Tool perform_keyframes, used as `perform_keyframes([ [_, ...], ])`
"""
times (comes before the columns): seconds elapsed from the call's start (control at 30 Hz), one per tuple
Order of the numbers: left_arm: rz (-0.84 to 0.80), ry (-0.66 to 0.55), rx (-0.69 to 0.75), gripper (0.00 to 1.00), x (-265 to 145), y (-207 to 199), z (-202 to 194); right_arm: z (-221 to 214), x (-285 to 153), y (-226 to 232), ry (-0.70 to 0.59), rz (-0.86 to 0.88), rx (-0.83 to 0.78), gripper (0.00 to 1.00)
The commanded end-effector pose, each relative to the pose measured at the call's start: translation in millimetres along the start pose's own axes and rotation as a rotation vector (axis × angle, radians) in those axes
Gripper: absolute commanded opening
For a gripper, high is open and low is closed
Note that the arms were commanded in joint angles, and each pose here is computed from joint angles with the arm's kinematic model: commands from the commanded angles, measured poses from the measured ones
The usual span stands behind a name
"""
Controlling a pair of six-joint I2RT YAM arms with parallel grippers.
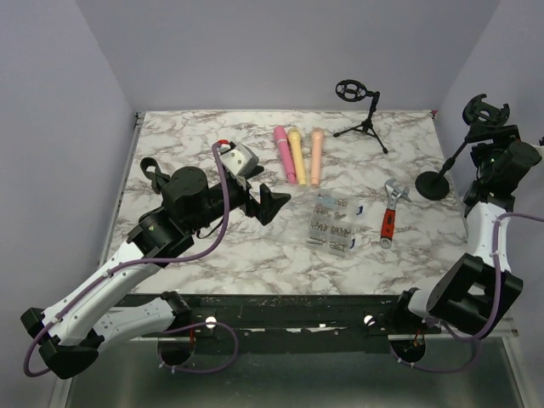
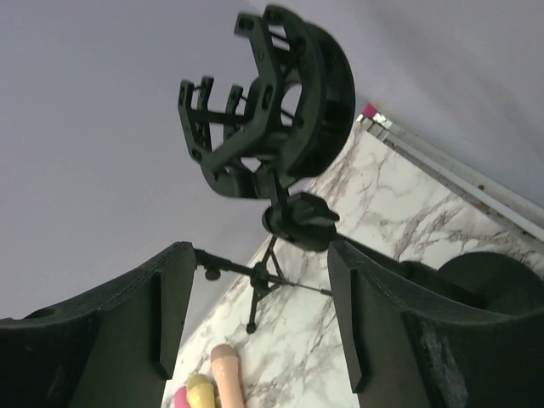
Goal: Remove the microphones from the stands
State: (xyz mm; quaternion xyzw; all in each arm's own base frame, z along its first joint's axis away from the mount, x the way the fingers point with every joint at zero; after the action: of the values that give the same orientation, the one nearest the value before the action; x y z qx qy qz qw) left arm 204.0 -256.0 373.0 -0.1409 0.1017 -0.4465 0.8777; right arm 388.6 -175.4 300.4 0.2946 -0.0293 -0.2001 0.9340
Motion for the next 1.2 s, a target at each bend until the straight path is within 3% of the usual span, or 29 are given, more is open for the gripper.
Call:
perform_keyframes([
  [0.0, 0.037, -0.029, 0.036, 0.99, -5, 4, 11, 14, 15, -10, -0.022, -0.103, -0.063, 0.69],
  [0.4, 0.041, -0.012, 0.039, 0.99, 0, 6, 7, 16, 42, 3, 0.005, -0.140, -0.212, 0.60],
  [0.53, 0.045, -0.019, 0.045, 0.99, -1, 6, 9, 9, 41, -1, 0.011, -0.150, -0.224, 0.41],
  [1.17, 0.035, -0.034, 0.046, 0.99, -6, 3, 13, -42, 30, -34, 0.103, -0.248, -0.304, 0.41],
])
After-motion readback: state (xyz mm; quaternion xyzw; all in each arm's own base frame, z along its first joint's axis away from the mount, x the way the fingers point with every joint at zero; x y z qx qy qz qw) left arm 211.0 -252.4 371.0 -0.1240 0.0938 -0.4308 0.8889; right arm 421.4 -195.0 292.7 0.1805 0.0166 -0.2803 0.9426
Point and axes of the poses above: each gripper's point midway between its finger pads, its own x axis out along the fingers, its own y axis along the line the jaws close on, z = x × y, the point moved 1 cm from there along -x, back along the fingers, and after that the axes turned 14 degrees about -x, right-handed, at the moved point
